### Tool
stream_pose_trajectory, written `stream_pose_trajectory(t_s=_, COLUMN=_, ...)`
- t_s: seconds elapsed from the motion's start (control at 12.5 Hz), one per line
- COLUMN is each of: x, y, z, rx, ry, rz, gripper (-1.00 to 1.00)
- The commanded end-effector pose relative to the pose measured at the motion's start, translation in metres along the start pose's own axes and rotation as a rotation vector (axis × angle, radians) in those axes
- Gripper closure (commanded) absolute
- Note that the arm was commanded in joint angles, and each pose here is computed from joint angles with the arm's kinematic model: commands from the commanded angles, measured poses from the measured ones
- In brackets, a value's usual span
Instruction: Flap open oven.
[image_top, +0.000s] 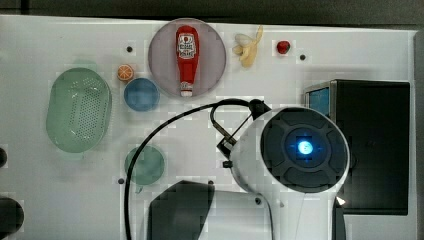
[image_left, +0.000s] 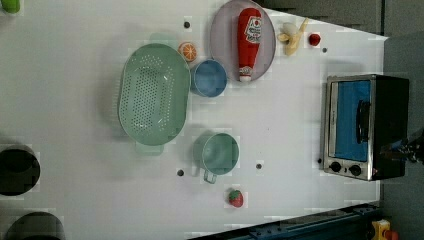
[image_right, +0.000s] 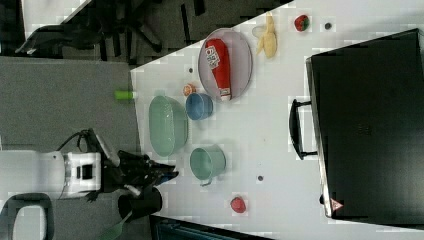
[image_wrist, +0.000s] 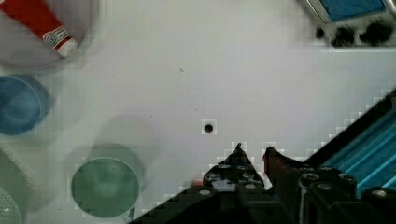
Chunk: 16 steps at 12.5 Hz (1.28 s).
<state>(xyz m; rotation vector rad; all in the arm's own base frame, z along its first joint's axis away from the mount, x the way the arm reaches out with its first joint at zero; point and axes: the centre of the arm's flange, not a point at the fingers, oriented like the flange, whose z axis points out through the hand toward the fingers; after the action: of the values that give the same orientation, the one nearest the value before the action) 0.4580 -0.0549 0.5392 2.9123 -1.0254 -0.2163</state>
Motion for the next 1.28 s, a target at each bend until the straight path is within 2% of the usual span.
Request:
stream_pose_trajectory(t_s=0.08, x=0.035, y=0.033, z=0.027, rx=0.007, ry=0.051, rz=-0.208, gripper=0.65)
stream_pose_trajectory(t_s=0.4, x=0.078, y=0.070, z=0.067, rx=-0.004, ry=0.160, rz=-0.400, gripper=0.65)
stream_pose_trajectory(t_s=0.64, x=0.107, y=0.095, z=0.093, rx=-0.022, ry=0.207, rz=-0.497, gripper=0.65)
stream_pose_trajectory(t_s=1.28, x=0.161, y=0.127, z=0.164, rx=-0.074, ry=0.245, rz=-0.481, gripper=0.65)
